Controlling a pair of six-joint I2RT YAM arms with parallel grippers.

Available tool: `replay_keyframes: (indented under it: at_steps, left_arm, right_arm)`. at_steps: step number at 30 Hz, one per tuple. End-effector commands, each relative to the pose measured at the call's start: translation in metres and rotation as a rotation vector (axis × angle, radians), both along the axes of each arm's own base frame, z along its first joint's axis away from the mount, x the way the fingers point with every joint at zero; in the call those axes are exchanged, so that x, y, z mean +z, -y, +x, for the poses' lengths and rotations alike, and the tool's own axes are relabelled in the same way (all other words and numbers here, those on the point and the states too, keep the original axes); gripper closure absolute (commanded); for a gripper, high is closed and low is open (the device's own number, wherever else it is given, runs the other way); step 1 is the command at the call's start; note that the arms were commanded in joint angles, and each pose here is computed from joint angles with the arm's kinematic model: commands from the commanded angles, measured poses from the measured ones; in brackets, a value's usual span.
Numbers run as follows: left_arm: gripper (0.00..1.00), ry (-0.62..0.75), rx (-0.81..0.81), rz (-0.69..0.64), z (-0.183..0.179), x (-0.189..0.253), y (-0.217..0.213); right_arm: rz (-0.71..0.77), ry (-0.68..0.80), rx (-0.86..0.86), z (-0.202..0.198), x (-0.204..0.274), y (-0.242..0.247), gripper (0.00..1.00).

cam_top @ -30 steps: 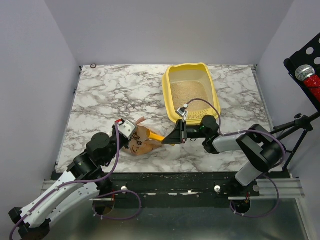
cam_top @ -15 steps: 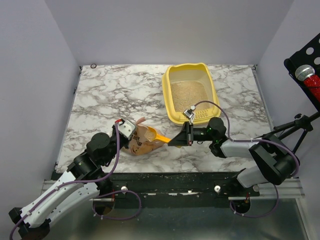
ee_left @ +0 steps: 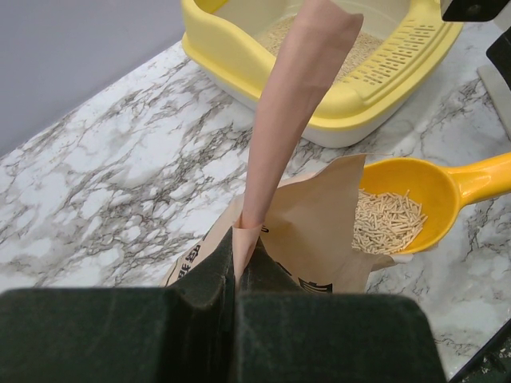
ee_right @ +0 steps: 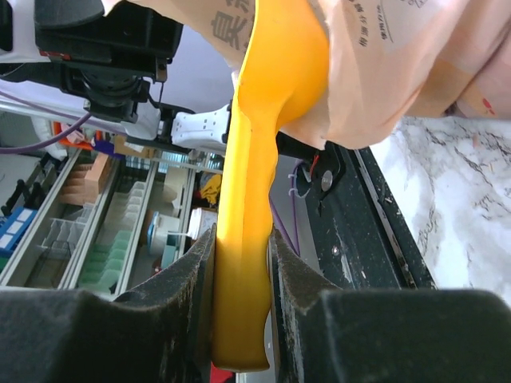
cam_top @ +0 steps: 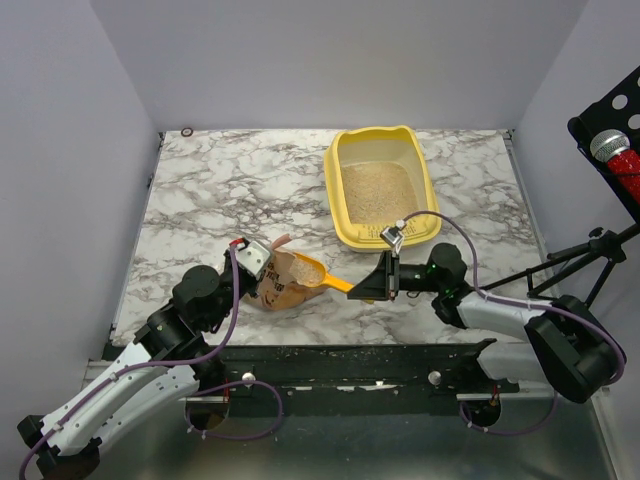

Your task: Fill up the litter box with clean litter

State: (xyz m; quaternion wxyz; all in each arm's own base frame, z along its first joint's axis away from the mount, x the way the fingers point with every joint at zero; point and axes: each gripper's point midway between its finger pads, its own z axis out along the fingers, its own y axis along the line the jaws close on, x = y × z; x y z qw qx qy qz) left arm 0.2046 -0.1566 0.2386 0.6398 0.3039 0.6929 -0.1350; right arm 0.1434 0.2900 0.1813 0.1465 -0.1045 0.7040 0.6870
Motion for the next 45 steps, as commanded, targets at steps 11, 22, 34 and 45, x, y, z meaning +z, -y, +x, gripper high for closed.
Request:
replay_keyframes:
  at_steps: [11,22,34,45]
  left_arm:
    - [1.00,0.073,-0.017,-0.069,0.001,0.027,0.005]
    - [1.00,0.076,-0.005,-0.070,0.002,0.028,0.003]
    - [1.00,0.089,-0.008,-0.086,-0.001,0.033,0.001]
    - [1.00,0.096,-0.022,-0.108,-0.004,0.039,0.002]
  right_arm:
    - [0.019,-0.025,-0.085,-0.009,0.003,0.023,1.00]
    - [0.023,-0.020,-0.227,0.001,0.022,0.036,1.00]
    - [0.115,0.022,-0.493,0.046,0.076,0.049,1.00]
    - [0.282,0.062,-0.821,0.114,0.111,0.084,1.00]
